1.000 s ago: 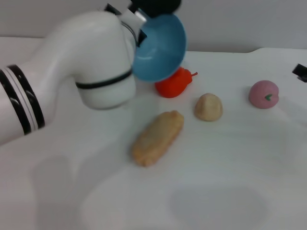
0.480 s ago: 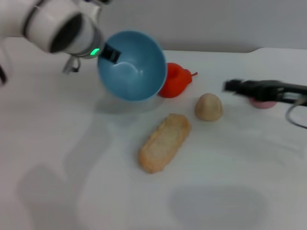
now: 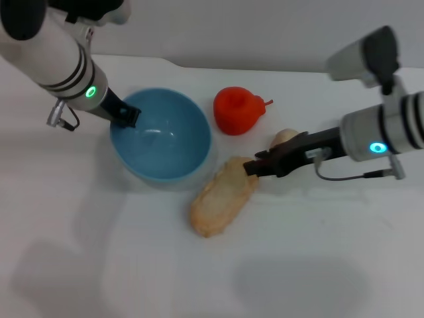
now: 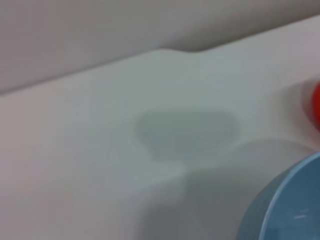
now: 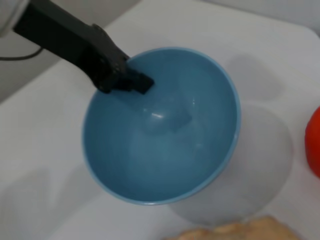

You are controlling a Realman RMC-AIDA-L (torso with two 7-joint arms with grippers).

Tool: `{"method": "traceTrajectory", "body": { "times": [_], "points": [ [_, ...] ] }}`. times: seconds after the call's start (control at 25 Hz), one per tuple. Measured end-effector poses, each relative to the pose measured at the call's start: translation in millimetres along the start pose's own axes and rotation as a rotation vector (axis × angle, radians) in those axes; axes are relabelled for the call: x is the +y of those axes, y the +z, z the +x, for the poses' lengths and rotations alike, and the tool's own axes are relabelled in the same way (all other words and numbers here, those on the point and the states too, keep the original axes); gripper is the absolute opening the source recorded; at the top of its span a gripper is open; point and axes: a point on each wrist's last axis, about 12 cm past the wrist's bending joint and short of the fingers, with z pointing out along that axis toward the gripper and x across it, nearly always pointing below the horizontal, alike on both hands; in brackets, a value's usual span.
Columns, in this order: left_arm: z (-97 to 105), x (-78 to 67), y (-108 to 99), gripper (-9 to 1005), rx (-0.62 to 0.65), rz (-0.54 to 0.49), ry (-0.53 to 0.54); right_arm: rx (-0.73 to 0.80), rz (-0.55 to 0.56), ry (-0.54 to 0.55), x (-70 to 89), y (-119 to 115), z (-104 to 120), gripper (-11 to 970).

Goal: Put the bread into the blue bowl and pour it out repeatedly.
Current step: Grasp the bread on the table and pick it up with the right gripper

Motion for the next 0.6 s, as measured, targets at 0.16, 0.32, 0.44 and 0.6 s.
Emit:
{"method": "traceTrajectory", "body": {
  "times": [0.16,0.32,0.44,0.6],
  "points": [
    [6.9,3.9,1.8,-1,0.007,0.029,-0.035,0.053,0.023,0.028,5.5,10.9,-0.5,379],
    [8.4,8.5,1.3,0,0.003,0.031,-0.059,0.075,0.036,0.117,5.7,12.8,4.4,380],
    [6.8,8.9,0.5,0,-0.005,0.032,-0.061,0.074,0.058,0.205,1.9,11.1,10.3,380],
    [3.6,7.1,-0.4,0,-0.016,0.032,-0.051,0.035,0.113,0.337,-6.9,10.1,19.2,380]
  ]
}}
